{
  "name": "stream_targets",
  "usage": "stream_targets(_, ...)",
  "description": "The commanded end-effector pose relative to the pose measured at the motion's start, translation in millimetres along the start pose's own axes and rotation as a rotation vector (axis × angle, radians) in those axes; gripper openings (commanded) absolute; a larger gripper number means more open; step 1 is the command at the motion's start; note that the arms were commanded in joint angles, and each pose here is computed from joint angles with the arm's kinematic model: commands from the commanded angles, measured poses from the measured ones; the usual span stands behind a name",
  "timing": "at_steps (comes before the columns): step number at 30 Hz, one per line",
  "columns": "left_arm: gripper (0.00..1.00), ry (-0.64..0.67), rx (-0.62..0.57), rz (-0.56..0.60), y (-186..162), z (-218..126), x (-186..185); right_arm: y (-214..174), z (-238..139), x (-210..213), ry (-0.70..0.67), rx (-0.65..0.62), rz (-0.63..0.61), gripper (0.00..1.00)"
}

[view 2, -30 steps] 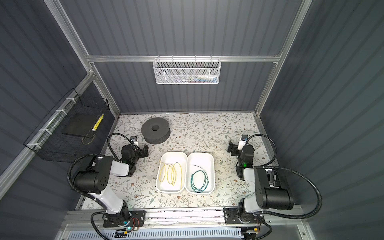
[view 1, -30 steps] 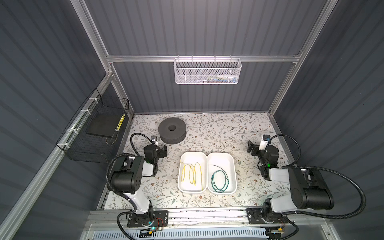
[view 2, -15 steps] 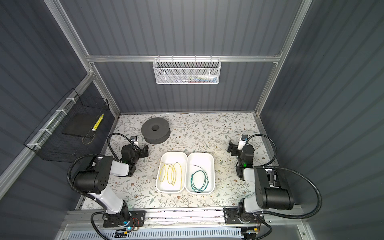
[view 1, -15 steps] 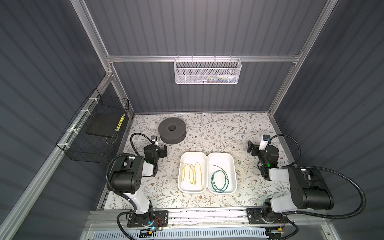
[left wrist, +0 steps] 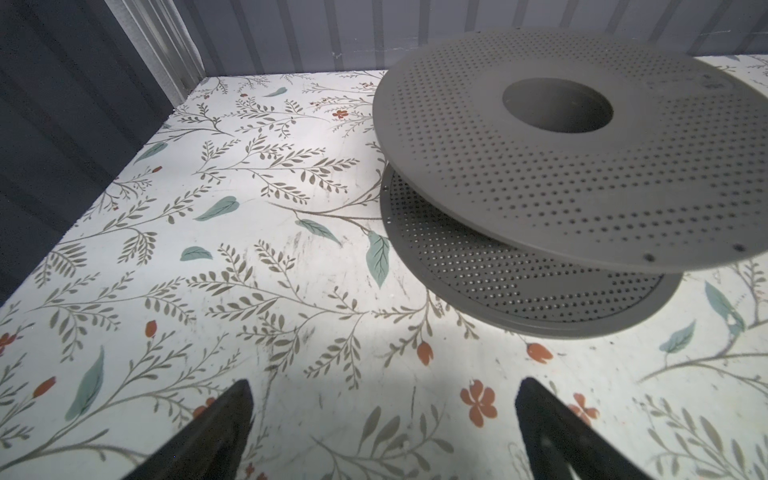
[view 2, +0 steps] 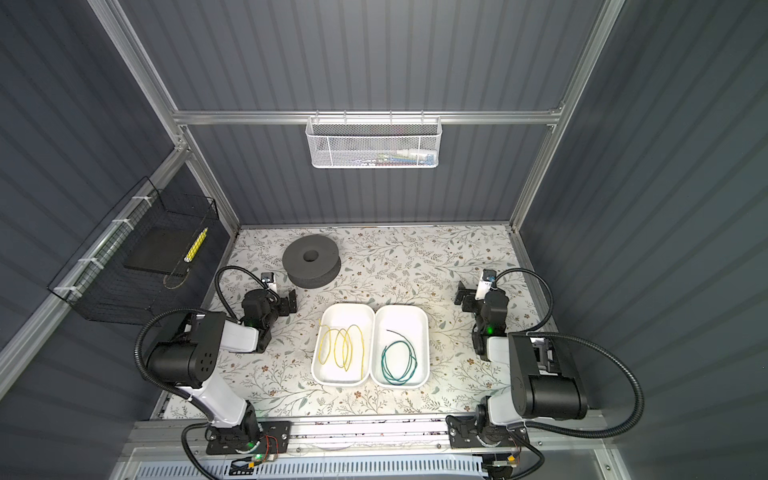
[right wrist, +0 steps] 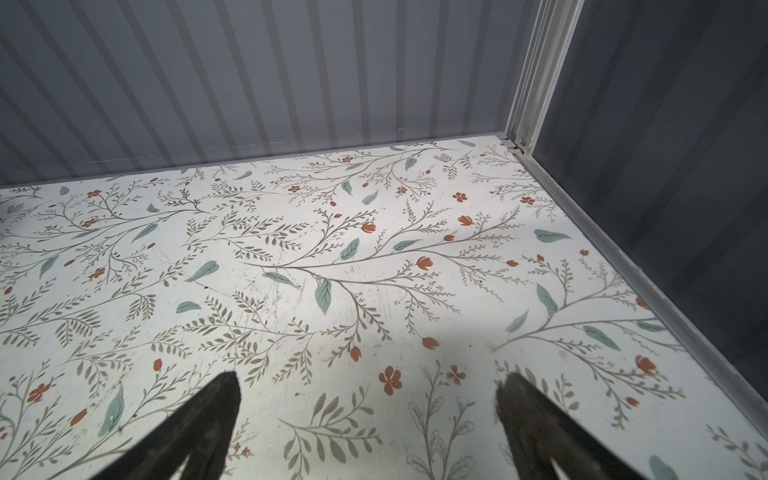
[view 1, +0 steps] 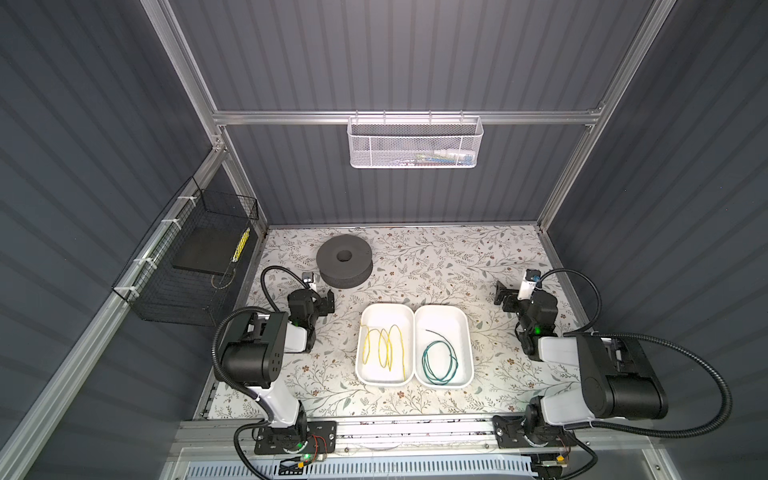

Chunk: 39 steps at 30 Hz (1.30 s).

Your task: Wrap the cables

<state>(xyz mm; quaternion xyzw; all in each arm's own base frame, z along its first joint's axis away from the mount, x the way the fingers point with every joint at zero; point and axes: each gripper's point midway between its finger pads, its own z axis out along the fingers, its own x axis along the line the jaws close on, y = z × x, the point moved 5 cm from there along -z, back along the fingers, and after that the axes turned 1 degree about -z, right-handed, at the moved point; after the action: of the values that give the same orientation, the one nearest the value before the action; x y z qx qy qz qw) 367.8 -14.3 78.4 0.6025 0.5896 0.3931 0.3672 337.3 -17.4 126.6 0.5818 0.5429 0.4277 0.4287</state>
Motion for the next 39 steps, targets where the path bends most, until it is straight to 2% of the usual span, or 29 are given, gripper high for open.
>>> stream_targets(1, 0.99, 0.003, -0.009, -0.002, 5.8, 3.7, 1.5, 5.0, -0.2, -0.5, 0.002, -0.017, 0.002, 0.99)
stream_targets(11, 0.99, 0.025, -0.018, -0.008, 12.5, 3.7, 4.3, 8.9, -2.6, 0.9, -0.009, -0.027, -0.007, 0.99)
stream_targets(15, 1.00, -0.059, 0.034, 0.019, 51.5, -5.4, -4.8, 47.4, -19.7, 19.5, -0.023, -0.022, -0.086, 0.99)
stream_targets(20, 1.00, -0.170, -0.153, -0.107, 126.1, -57.8, -12.9, 124.6, -58.0, 56.2, -0.066, -0.029, -0.131, 0.99)
stream_targets(22, 0.99, -0.220, -0.215, -0.184, 154.9, -89.2, -14.9, 153.0, -78.7, 63.5, -0.107, 0.003, -0.075, 0.99)
stream_targets(25, 1.00, -0.232, -0.219, -0.316, 177.2, -128.8, -11.1, 172.2, -101.5, 71.2, -0.013, 0.076, 0.176, 0.99)
stream_targets(27, 1.00, -0.163, -0.162, -0.503, 179.0, -153.4, 0.3, 168.7, -111.7, 76.2, 0.062, 0.097, 0.403, 0.99)
stream_targets(28, 0.99, -0.091, -0.103, -0.608, 171.7, -165.3, 8.7, 164.0, -113.1, 81.2, 0.138, 0.090, 0.444, 0.99)
stream_targets(29, 0.99, -0.026, -0.050, -0.665, 160.8, -174.5, 15.1, 157.8, -113.4, 83.0, 0.170, 0.092, 0.473, 0.99)
stream_targets(30, 1.00, 0.006, -0.027, -0.677, 152.7, -184.3, 18.5, 148.5, -112.2, 81.1, 0.147, 0.125, 0.502, 0.94)
stream_targets(32, 0.99, 0.016, -0.015, -0.667, 137.4, -197.0, 20.1, 137.4, -108.4, 81.6, 0.115, 0.218, 0.488, 0.92)
stream_targets(36, 0.99, -0.052, 0.020, -0.664, 111.7, -211.9, 11.8, 115.2, -97.4, 83.6, 0.032, 0.451, 0.418, 0.83)
stream_targets(39, 1.00, -0.052, 0.087, -0.671, 96.7, -216.9, 9.5, 102.0, -93.2, 81.9, -0.018, 0.522, 0.403, 0.79)
